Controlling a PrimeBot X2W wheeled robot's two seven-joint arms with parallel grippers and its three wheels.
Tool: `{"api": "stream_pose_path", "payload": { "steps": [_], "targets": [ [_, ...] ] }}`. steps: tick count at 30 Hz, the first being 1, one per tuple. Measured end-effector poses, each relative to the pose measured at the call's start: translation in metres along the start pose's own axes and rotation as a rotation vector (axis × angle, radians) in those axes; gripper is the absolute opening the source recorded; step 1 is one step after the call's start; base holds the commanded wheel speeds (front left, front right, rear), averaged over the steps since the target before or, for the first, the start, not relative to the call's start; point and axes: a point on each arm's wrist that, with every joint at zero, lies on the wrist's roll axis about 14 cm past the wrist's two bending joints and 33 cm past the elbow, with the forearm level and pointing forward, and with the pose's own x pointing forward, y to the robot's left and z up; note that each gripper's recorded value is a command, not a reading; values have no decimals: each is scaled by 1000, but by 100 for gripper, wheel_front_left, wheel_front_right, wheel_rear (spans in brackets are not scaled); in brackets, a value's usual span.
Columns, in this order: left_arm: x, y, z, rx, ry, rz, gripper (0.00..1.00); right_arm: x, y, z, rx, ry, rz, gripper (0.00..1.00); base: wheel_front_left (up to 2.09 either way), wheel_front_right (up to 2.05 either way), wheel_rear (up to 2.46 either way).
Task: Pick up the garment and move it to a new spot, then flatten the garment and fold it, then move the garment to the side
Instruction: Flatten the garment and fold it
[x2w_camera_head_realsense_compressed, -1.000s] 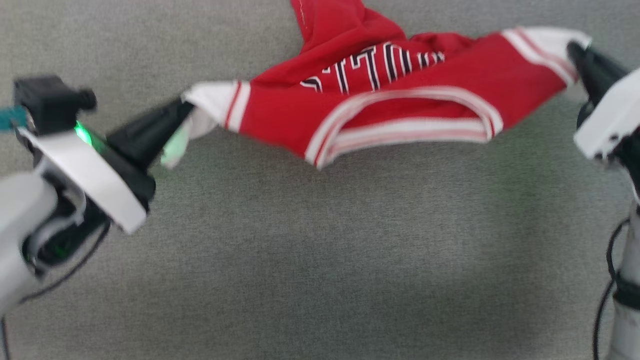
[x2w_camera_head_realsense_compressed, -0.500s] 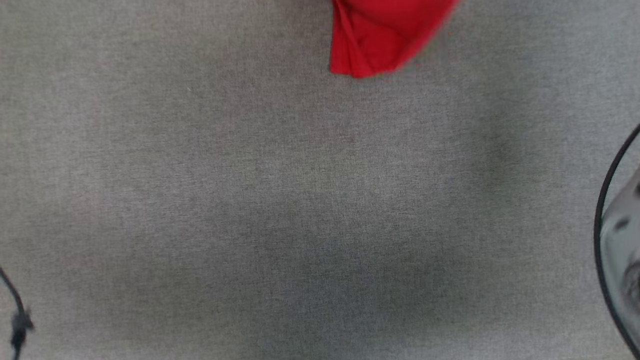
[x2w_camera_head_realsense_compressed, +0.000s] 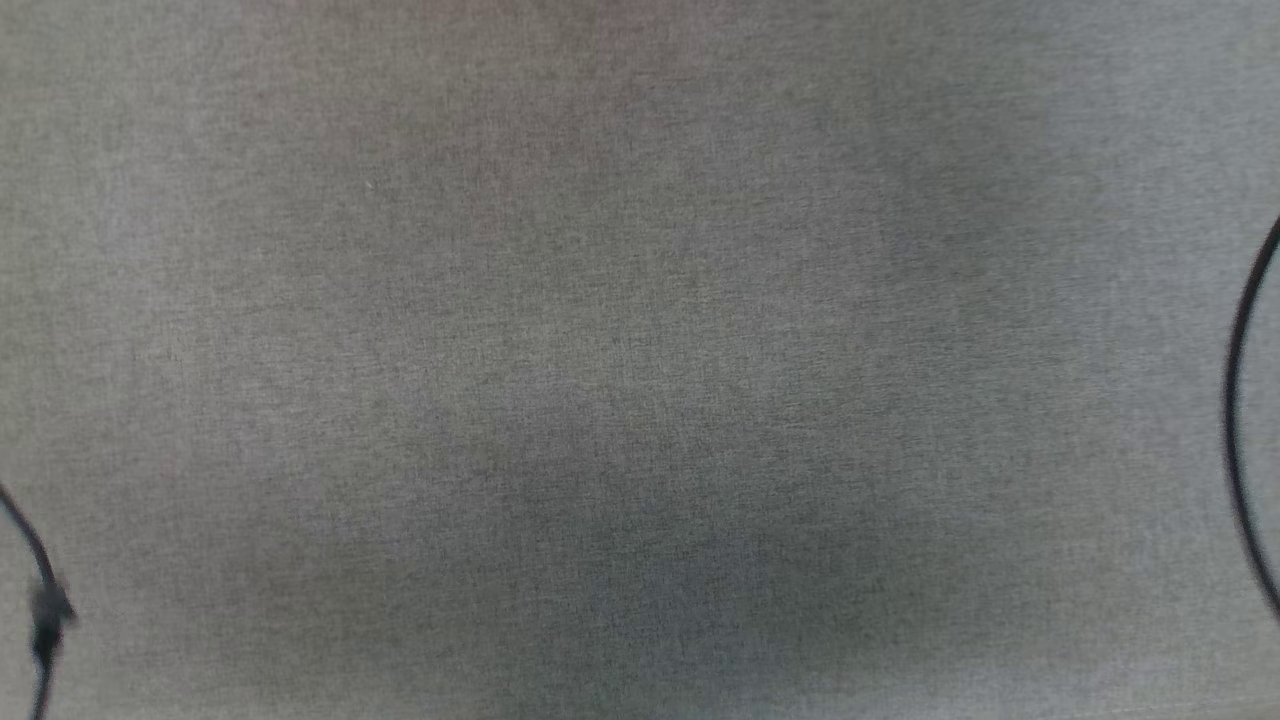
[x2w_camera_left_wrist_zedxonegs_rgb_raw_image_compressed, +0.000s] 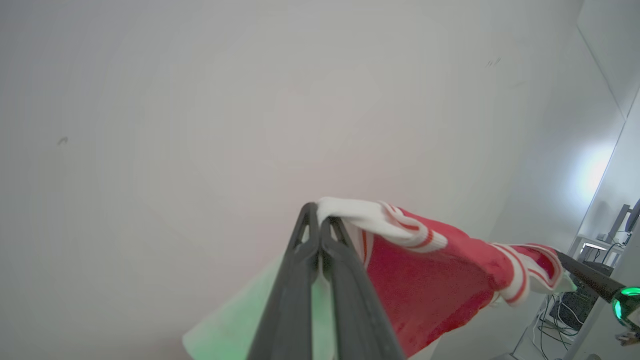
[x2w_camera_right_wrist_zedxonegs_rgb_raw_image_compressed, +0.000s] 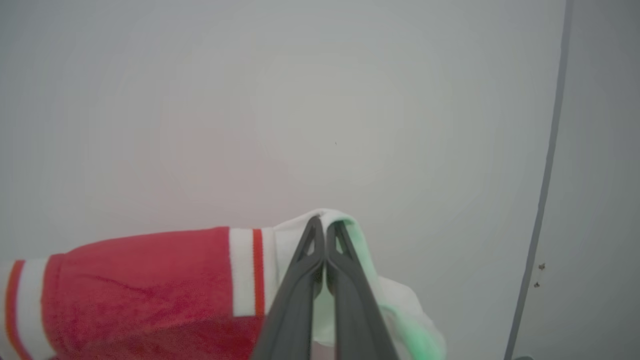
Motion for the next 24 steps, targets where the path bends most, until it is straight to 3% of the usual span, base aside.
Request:
{"api": "stream_pose_path", "payload": {
  "steps": [7,14,18,24],
  "targets": [
    [-80,8,-91,-78,278,27,0,-35,-6,-89,-48,234,3,0,0,0,0],
    [-180,-3,-146,-174,488,73,0,-116,-20,-177,-30,501,-3,0,0,0,0],
    [-242,-26,-168,-211,619,61,0,-180,-35,-198,2,623,-10,0,0,0,0],
    [-309,-50,-176,-240,741,48,0,-282,-46,-200,44,791,-21,0,0,0,0]
  ]
}}
